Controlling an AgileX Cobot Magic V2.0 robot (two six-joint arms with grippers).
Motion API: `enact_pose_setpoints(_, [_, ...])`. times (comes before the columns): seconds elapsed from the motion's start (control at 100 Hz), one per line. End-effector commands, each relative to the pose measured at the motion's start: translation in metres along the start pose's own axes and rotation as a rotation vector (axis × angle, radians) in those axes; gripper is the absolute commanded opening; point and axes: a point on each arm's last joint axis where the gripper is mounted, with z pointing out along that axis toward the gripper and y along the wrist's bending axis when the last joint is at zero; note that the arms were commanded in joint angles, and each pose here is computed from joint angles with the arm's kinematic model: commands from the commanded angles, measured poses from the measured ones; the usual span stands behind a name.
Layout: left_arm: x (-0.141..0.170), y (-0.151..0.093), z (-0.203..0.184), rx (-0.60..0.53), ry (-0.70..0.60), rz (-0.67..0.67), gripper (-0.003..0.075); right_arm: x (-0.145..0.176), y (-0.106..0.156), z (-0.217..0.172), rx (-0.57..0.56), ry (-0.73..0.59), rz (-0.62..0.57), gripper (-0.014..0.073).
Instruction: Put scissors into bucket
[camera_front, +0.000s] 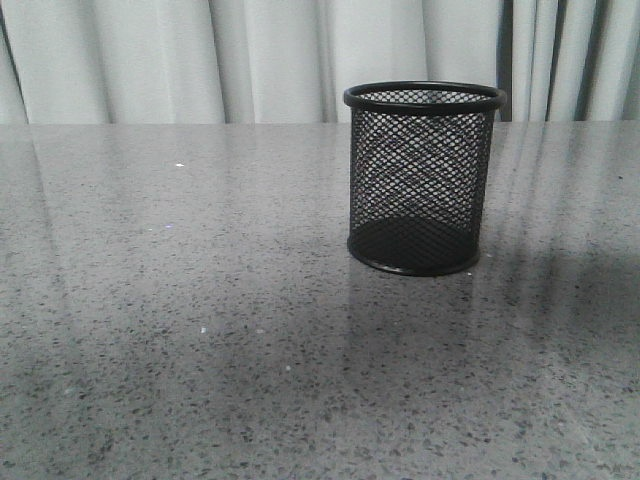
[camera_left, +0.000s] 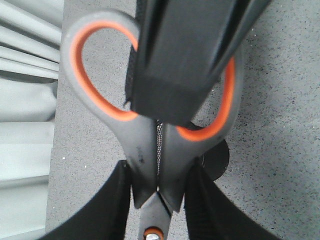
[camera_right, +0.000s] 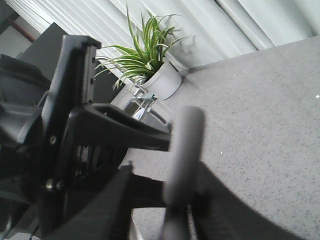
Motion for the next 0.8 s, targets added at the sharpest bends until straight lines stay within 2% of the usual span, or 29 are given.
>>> enact_pose_setpoints(0.0, [-0.007, 0.009, -0.022, -0.084, -0.107, -0.015, -0.002, -0.011, 0.012, -0.001, -0.064, -0.056, -0.007, 0.0047])
enact_pose_setpoints(0.08, [-0.008, 0.007, -0.022, -0.07, -0.114, -0.022, -0.0008, -0.011, 0.012, -0.001, -0.064, -0.056, -0.015, -0.0057])
enact_pose_setpoints(0.15, [-0.008, 0.007, -0.022, -0.064, -0.116, -0.024, 0.005, -0.01, 0.012, -0.001, -0.065, -0.055, -0.025, -0.0071])
enact_pose_setpoints(0.22, [-0.008, 0.007, -0.022, -0.062, -0.112, -0.024, 0.0151, -0.01, 0.012, -0.001, -0.067, -0.054, -0.026, -0.0071])
enact_pose_setpoints(0.32, [-0.006, 0.008, -0.023, -0.077, -0.102, -0.017, 0.0356, -0.01, 0.012, -0.001, -0.067, -0.054, -0.026, -0.0071])
enact_pose_setpoints(0.39, [-0.004, 0.01, -0.025, -0.099, -0.081, -0.005, 0.0448, -0.01, 0.01, -0.001, -0.05, -0.053, -0.032, -0.0069])
enact_pose_setpoints(0.53, [0.011, 0.021, -0.033, -0.187, 0.018, -0.003, 0.0456, -0.008, 0.005, -0.001, 0.007, -0.028, -0.066, -0.005])
enact_pose_setpoints(0.71, [0.054, 0.048, -0.055, -0.278, 0.132, -0.213, 0.0456, -0.016, 0.004, -0.002, 0.107, -0.031, -0.121, -0.0045])
enact_pose_setpoints(0.79, [0.075, 0.057, -0.072, -0.319, 0.169, -0.293, 0.0456, -0.024, 0.009, -0.004, 0.184, -0.004, -0.198, -0.0045])
